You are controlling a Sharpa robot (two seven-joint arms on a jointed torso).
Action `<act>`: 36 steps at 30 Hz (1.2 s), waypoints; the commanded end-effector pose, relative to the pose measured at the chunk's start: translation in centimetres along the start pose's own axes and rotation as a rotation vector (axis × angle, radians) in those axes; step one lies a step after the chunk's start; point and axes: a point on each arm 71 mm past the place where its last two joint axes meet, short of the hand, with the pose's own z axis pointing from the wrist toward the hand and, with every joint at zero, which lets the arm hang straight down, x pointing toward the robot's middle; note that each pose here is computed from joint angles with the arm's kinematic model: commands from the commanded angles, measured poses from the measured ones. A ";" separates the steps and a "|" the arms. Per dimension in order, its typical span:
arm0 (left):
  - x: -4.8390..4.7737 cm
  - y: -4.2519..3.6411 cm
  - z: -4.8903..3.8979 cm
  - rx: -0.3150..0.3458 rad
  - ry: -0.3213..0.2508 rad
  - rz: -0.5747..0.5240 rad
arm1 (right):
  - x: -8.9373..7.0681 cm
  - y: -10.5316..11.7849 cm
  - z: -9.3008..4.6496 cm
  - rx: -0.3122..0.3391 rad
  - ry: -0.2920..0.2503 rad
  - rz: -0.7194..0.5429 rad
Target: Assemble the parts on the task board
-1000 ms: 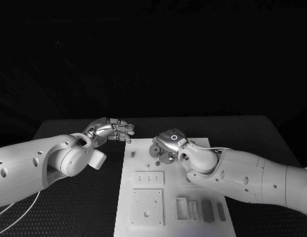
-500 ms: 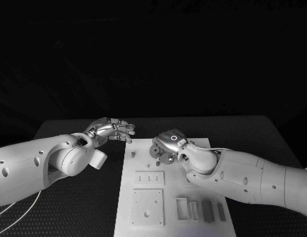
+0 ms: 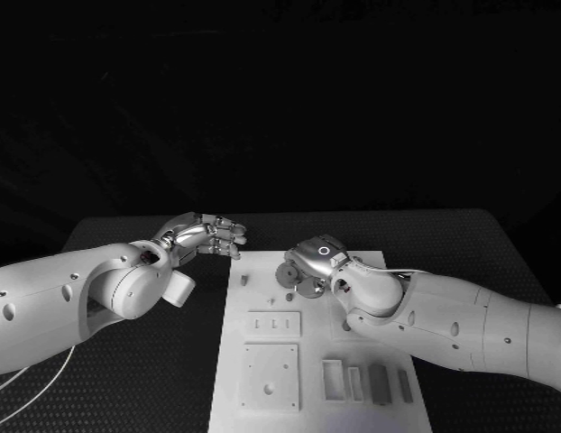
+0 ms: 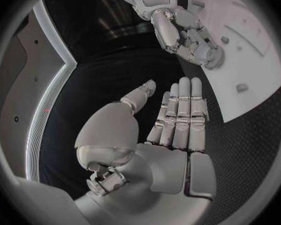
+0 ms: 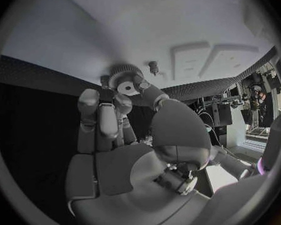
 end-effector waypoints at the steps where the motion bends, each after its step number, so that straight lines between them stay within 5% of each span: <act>1: 0.16 -0.27 0.05 0.012 0.017 0.000 | 0.4 -0.2 -0.1 0.010 0.020 0.014; 26: 0.03 -0.23 0.06 0.010 0.013 0.001 | 0.1 -1.0 -1.2 0.023 0.002 0.089; 36: -0.24 -0.21 -0.17 0.011 0.007 0.001 | -3.7 -3.8 -2.8 0.045 -0.098 0.245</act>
